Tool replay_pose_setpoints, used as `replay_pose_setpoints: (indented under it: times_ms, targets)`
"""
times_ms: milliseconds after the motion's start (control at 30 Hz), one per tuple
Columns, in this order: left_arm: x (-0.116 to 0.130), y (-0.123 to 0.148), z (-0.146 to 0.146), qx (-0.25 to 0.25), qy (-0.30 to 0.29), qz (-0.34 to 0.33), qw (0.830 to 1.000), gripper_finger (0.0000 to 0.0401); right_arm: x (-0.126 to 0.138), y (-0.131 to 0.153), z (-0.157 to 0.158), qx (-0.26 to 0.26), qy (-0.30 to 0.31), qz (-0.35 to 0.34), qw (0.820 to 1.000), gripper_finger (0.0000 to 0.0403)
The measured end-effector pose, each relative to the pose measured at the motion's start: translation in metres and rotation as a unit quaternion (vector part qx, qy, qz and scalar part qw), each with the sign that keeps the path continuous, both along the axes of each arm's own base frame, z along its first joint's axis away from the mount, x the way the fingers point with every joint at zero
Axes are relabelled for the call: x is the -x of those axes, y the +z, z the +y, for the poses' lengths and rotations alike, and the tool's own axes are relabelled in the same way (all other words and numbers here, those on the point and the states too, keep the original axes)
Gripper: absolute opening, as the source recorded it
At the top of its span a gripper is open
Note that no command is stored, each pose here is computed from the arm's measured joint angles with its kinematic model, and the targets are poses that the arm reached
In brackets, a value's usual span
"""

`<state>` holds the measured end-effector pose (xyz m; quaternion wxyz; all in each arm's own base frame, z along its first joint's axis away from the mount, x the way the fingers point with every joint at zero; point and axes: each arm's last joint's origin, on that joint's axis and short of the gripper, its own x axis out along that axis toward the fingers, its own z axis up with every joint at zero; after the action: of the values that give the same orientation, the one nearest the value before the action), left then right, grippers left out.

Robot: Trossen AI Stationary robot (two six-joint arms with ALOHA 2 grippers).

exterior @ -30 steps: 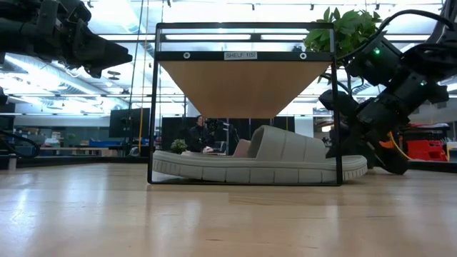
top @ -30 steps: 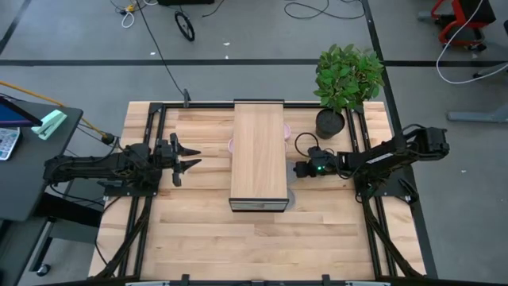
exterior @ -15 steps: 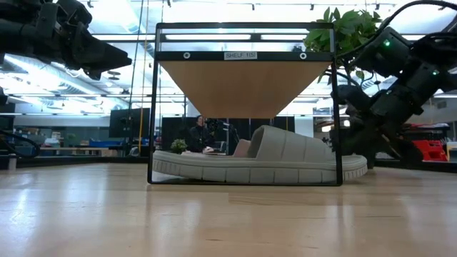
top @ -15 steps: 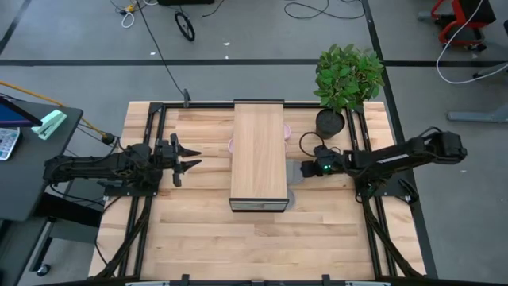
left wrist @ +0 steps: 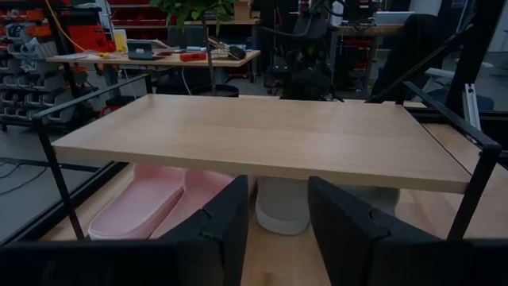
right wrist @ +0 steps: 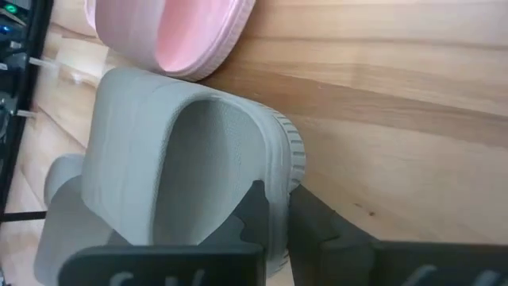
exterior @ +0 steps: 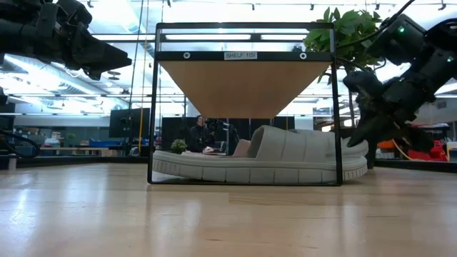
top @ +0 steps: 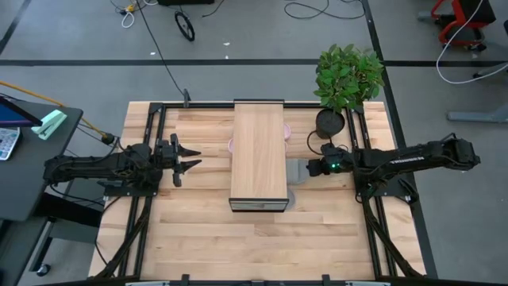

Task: Pick and place slides into the shelf
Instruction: Put the top gray slipper on the shelf

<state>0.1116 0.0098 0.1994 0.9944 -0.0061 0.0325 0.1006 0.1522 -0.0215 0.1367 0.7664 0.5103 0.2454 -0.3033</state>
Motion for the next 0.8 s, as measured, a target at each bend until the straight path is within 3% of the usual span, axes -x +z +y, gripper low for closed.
replay_pose_setpoints:
  times_ms: [433, 667, 800]
  targets:
    - [0.000, 0.000, 0.000, 0.000, 0.000, 0.000, 1.000, 0.0133, 0.021, 0.010, 0.002, 0.000, 0.002, 0.024, 1.000, 0.0025]
    - [0.000, 0.000, 0.000, 0.000, 0.000, 0.000, 1.000, 0.0130, 0.029, 0.051, 0.001, 0.051, 0.001, 0.113, 0.992, 0.0025]
    - [0.000, 0.000, 0.000, 0.002, 0.000, -0.001, 1.000, 0.0126, 0.030, 0.079, 0.000, 0.078, 0.006, 0.119, 0.990, 0.0025]
